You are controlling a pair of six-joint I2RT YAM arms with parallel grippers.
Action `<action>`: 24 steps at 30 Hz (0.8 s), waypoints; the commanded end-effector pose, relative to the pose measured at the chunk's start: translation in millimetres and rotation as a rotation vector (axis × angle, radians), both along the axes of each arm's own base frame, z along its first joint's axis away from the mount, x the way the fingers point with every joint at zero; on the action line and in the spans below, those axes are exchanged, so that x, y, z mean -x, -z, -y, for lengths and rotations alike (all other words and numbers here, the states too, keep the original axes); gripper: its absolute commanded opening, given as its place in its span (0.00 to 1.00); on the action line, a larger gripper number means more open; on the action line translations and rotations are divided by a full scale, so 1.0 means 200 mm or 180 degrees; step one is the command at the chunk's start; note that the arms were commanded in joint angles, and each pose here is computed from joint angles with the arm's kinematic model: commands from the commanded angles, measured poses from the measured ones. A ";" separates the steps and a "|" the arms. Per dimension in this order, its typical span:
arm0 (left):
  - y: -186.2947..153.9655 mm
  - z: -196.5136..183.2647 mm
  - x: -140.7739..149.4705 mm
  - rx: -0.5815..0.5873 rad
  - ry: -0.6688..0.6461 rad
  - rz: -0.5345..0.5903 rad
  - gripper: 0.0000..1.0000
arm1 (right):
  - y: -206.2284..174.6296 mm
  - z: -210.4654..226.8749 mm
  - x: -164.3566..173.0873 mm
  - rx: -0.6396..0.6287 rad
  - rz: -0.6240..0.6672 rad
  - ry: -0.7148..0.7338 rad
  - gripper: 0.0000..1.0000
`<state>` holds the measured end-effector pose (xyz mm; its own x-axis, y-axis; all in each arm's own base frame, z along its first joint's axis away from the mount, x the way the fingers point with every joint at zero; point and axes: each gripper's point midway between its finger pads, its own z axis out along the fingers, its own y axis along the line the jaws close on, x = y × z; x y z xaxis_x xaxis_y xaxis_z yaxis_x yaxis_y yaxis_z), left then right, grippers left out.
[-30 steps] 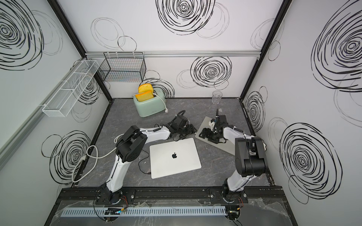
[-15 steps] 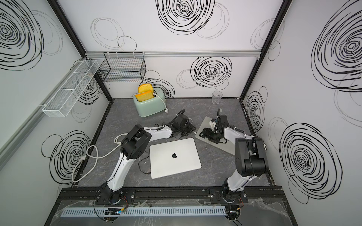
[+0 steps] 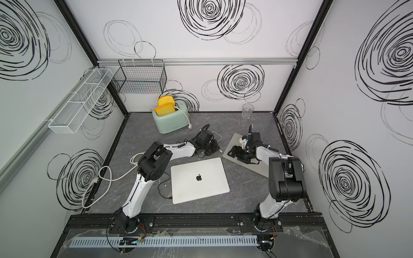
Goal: Unplug the laptop charger
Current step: Remove the charging cable from the laptop, then remove the plug from the socket.
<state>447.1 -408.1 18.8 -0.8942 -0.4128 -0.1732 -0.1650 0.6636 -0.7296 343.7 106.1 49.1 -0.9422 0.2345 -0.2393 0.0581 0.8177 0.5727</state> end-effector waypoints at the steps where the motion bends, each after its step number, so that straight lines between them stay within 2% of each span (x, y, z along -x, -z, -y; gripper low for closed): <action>1: 0.01 -0.11 -0.06 -0.0052 -0.0117 -0.0015 0.00 | 0.13 0.03 0.08 0.0082 -0.0309 0.0070 0.80; 4: -0.02 -0.07 -0.08 -0.0027 0.0023 0.0051 0.00 | 0.13 0.04 0.08 0.0086 -0.0315 0.0070 0.80; 5: -0.02 -0.04 -0.08 -0.0044 0.0090 0.0056 0.04 | 0.12 0.03 0.08 0.0081 -0.0299 0.0061 0.80; 8: -0.05 0.03 -0.08 0.0012 0.0266 0.0094 0.37 | 0.08 0.03 0.06 0.0108 -0.0232 0.0016 0.80; 11: -0.16 0.07 -0.06 0.0122 0.0412 0.0212 0.55 | -0.01 0.02 0.01 0.0210 -0.0068 -0.0071 0.81; 14: -0.30 0.06 -0.03 0.0141 0.0548 0.0372 0.61 | -0.13 0.00 -0.05 0.0324 0.0137 -0.0152 0.81; 18: -0.47 -0.05 0.07 0.0179 0.0593 0.0512 0.62 | -0.28 -0.08 -0.12 0.0410 0.0374 -0.0294 0.81; 24: -0.70 -0.34 0.20 0.0149 0.0501 0.0744 0.63 | -0.46 -0.38 -0.21 0.0460 0.0711 -0.0703 0.82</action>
